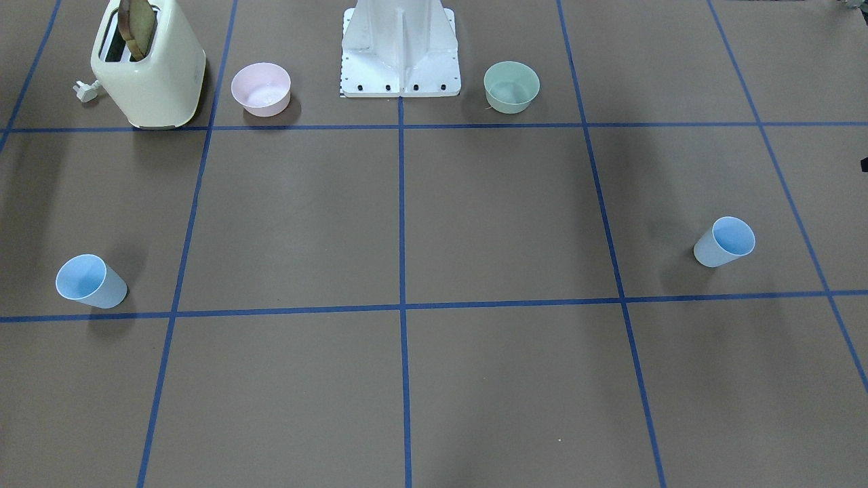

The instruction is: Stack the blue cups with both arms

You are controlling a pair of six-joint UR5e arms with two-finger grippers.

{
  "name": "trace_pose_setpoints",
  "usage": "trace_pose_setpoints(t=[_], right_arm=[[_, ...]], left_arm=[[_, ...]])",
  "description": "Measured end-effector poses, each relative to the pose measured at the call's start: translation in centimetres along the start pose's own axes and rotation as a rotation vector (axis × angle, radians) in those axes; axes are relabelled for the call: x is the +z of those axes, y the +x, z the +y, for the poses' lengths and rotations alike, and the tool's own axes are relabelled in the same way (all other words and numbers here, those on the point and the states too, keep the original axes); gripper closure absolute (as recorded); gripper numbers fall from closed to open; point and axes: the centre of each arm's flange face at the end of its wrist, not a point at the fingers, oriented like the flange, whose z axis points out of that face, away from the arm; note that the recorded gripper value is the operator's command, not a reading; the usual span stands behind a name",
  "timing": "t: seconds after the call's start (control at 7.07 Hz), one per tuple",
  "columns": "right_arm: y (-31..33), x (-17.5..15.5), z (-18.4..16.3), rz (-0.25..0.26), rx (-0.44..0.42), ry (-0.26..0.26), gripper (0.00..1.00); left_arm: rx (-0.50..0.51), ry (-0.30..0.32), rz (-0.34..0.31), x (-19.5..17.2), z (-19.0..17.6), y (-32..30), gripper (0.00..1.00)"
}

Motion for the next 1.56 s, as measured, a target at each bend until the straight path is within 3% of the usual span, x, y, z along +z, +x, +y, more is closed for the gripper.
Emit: trace_pose_setpoints(t=[0.57, 0.85, 1.13, 1.56], right_arm=[[-0.3, -0.2, -0.7, 0.003, -0.002, 0.005, 0.0], [-2.3, -1.3, -2.2, -0.003, -0.074, 0.043, 0.0], [-5.0, -0.7, -3.1, -0.014, -0.151, 0.06, 0.0], [-9.4, 1.1, -3.4, -0.128, -0.149, 0.024, 0.0]], left_arm=[[-0.04, 0.019, 0.001, -0.9, -1.0, 1.0, 0.01], [-0.057, 0.056, 0.002, -2.6, -3.6, 3.2, 0.02], [-0.037, 0.051, 0.007, -2.1, -6.1, 6.8, 0.03], [-0.036, 0.039, 0.017, 0.7, -8.1, 11.3, 0.07]])
